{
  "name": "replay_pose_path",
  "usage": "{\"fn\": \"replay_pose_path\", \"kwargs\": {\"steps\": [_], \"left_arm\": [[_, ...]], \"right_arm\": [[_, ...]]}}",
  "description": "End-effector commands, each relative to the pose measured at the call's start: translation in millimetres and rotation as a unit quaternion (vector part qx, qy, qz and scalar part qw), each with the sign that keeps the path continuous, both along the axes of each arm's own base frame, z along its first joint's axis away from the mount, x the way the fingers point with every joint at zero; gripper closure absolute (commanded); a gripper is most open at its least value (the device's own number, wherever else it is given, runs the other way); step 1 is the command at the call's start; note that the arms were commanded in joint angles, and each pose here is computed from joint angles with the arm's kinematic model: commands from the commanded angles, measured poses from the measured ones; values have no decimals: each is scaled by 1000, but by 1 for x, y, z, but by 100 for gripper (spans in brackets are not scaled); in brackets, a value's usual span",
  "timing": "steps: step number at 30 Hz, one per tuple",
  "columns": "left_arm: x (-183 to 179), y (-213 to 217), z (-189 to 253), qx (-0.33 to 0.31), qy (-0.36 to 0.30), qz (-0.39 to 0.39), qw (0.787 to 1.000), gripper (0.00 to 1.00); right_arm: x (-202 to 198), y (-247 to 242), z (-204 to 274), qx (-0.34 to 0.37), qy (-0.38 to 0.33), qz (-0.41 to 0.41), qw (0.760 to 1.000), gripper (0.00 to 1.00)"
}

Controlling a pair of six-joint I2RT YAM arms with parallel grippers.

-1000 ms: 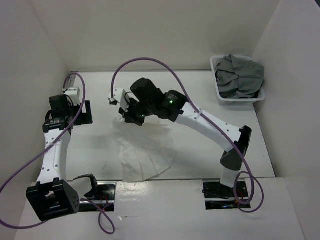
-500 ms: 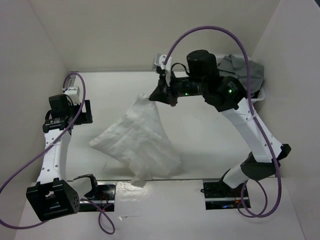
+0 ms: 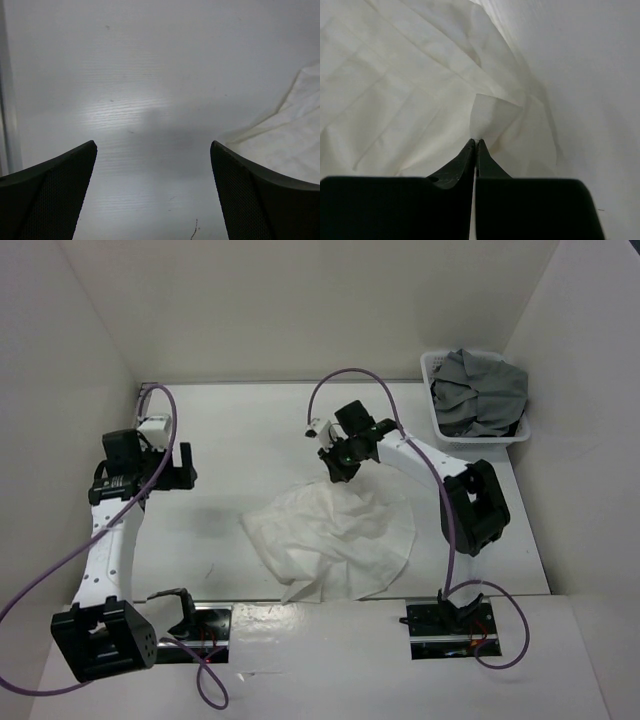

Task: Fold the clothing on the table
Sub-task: Flatten the skirt out

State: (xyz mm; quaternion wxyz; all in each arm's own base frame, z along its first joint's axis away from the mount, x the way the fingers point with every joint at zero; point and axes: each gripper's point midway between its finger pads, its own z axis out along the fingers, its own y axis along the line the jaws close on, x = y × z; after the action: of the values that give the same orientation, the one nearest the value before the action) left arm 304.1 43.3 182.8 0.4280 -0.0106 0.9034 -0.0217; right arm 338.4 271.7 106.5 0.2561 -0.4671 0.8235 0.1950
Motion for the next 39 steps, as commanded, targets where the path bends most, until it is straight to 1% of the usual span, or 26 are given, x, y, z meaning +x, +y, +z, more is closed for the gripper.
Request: {"fn": "replay_pose_path", "kwargs": {"steps": [1,2,4,5,6,7,8,10,11,14,15,16,17,20,22,23,26,27,29,30,31,34,35,37,39], "left_arm": [[7,-45,1,-17,-8,-123,992,0],[6,-57,-5,-18,0,-160,987,0],[8,-73,-22,-23,29,-198,980,0],[11,-76,-24,-28,32,-209,977,0],[13,-81,-39,-35,55,-224,972,0],[15,-83,-44,-45,67,-229,970,0],[15,-89,-60,-60,95,-243,964,0],[22,-91,-70,-75,114,-241,961,0],[24,-92,-86,-87,139,-241,956,0],[23,-100,-108,-134,181,-247,942,0],[18,-105,-113,-154,193,-254,935,0],[20,-107,-115,-162,196,-256,933,0],[20,-107,-121,-175,207,-253,929,0],[24,-116,-123,-207,209,-267,918,0],[26,-124,-119,-232,204,-280,909,4],[23,-126,-124,-244,215,-281,903,4],[27,-133,-123,-271,215,-287,893,6],[29,-134,-122,-274,208,-291,893,6],[32,-140,-126,-295,206,-297,885,9],[32,-141,-124,-301,203,-300,882,10],[32,-144,-129,-316,208,-298,876,12],[36,-146,-138,-328,214,-290,873,19],[37,-146,-140,-331,215,-286,873,19],[37,-146,-147,-336,223,-280,871,25],[36,-147,-152,-343,230,-271,869,29]], "right_arm": [[26,-1,9,12,-48,-3,999,100],[28,-3,0,1,-45,-3,999,100],[33,-2,1,0,-51,-6,999,100],[34,-3,-6,-7,-48,-9,999,100],[39,-5,-7,-8,-47,-13,999,100],[41,-4,-6,-3,-49,-18,999,100],[43,-2,-1,0,-54,-18,998,100],[55,-12,-1,-1,-57,-39,998,100],[58,-10,4,4,-61,-43,997,100],[75,-21,16,17,-69,-73,995,100],[77,-19,17,23,-69,-81,994,100],[85,-29,21,26,-71,-97,992,100],[89,-26,25,35,-79,-102,991,100],[99,-30,32,56,-79,-121,988,100],[104,-30,32,55,-82,-131,986,100],[105,-32,31,52,-82,-139,986,100],[118,-39,28,51,-92,-167,980,100],[122,-37,33,56,-100,-167,979,100],[126,-38,28,64,-87,-175,979,100],[129,-34,36,72,-92,-170,978,100],[126,-33,28,72,-76,-172,979,100],[129,-34,34,82,-77,-175,978,100],[129,-34,34,82,-77,-175,978,100],[129,-34,40,85,-81,-174,978,100],[128,-40,38,84,-81,-180,977,100]]}}
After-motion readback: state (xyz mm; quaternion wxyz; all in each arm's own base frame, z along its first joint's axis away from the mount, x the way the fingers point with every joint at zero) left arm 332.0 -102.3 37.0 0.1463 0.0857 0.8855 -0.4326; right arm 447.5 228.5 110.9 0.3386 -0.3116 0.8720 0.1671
